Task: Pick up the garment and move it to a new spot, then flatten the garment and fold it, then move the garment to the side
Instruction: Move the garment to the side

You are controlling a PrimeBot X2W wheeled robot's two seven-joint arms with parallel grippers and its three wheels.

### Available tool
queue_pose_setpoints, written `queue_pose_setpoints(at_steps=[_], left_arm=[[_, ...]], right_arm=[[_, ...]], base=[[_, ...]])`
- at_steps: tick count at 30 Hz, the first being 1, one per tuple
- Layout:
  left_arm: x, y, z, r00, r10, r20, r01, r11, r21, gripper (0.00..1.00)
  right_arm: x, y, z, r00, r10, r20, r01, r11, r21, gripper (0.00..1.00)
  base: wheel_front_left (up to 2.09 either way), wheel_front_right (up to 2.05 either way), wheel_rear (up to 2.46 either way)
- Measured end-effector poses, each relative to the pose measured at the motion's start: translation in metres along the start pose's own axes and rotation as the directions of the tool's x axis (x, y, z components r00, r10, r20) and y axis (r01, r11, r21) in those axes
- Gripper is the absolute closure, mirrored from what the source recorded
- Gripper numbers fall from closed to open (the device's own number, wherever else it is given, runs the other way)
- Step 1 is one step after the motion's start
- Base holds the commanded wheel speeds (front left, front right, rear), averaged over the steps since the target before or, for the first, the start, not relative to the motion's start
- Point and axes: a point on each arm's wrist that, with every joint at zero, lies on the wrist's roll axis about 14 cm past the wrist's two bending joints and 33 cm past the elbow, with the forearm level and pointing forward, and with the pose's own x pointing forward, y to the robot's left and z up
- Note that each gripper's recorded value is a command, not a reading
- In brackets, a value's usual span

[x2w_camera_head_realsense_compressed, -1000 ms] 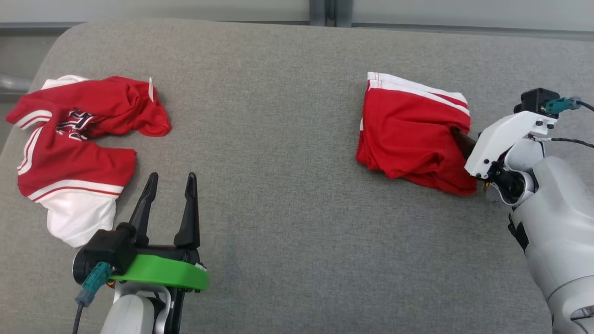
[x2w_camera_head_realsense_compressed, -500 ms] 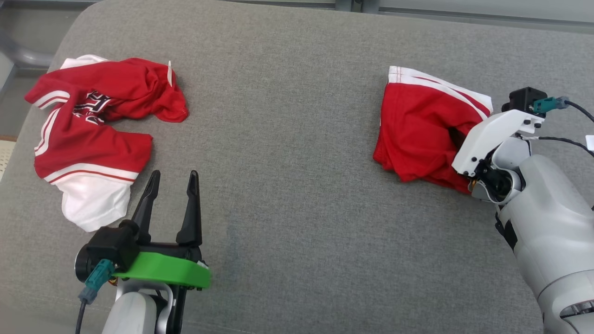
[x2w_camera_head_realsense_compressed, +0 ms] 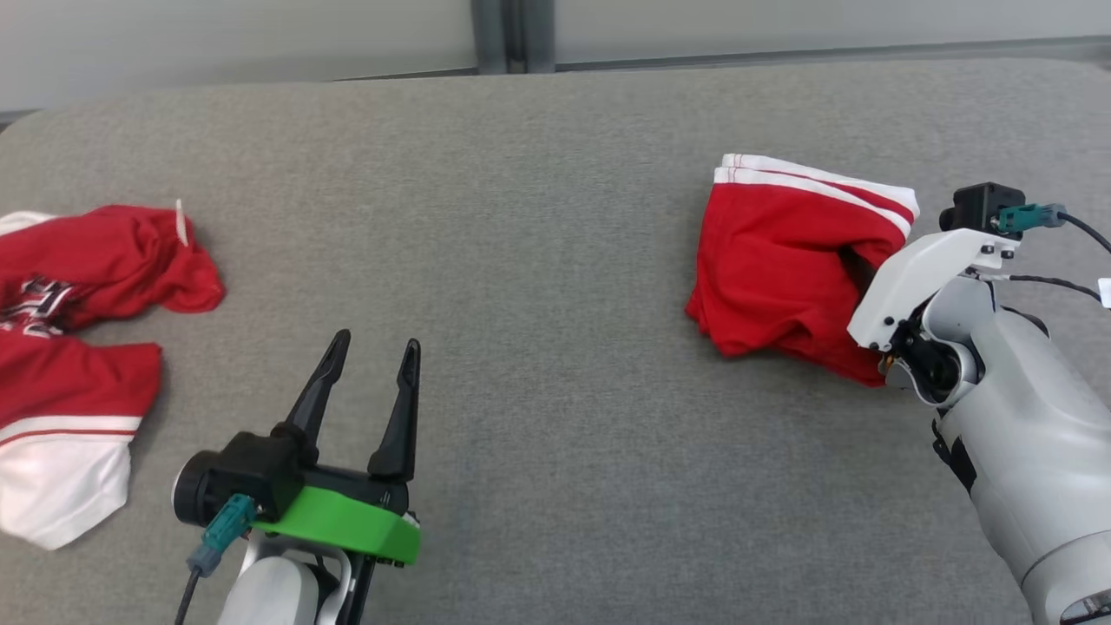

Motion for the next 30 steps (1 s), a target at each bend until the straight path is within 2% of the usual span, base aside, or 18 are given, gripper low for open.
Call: queue_pose_setpoints(at_steps=[6,13,18,21,26,30], left_arm=[[0.02,-0.044,-0.005,0.989,-0.149,-0.007,0.149,0.989,-0.012,0.0],[0.043,-0.09,-0.009,0.957,-0.291,0.0,0.291,0.956,-0.034,0.0],[0.056,-0.103,-0.017,0.941,-0.339,-0.01,0.338,0.94,-0.044,0.0],[0.064,-0.105,-0.023,0.932,-0.361,-0.019,0.36,0.932,-0.041,0.0],[0.079,-0.1,-0.036,0.928,-0.37,-0.037,0.368,0.929,-0.044,0.0],[0.087,-0.086,-0.054,0.932,-0.354,-0.074,0.351,0.935,-0.052,0.0]], right_arm=[[-0.038,-0.047,0.014,0.993,-0.096,0.07,0.094,0.995,0.032,1.0],[-0.079,-0.092,0.029,0.971,-0.193,0.143,0.186,0.981,0.061,1.0],[-0.088,-0.109,0.033,0.964,-0.225,0.14,0.229,0.973,-0.012,1.0],[-0.085,-0.117,0.041,0.964,-0.234,0.124,0.247,0.964,-0.101,1.0],[-0.085,-0.151,0.066,0.945,-0.306,0.114,0.325,0.906,-0.271,1.0],[-0.074,-0.177,0.085,0.925,-0.366,0.104,0.375,0.831,-0.411,1.0]], base=[[0.0,0.0,0.0],[0.0,0.0,0.0],[0.0,0.0,0.0],[0.0,0.0,0.0],[0.0,0.0,0.0],[0.0,0.0,0.0]])
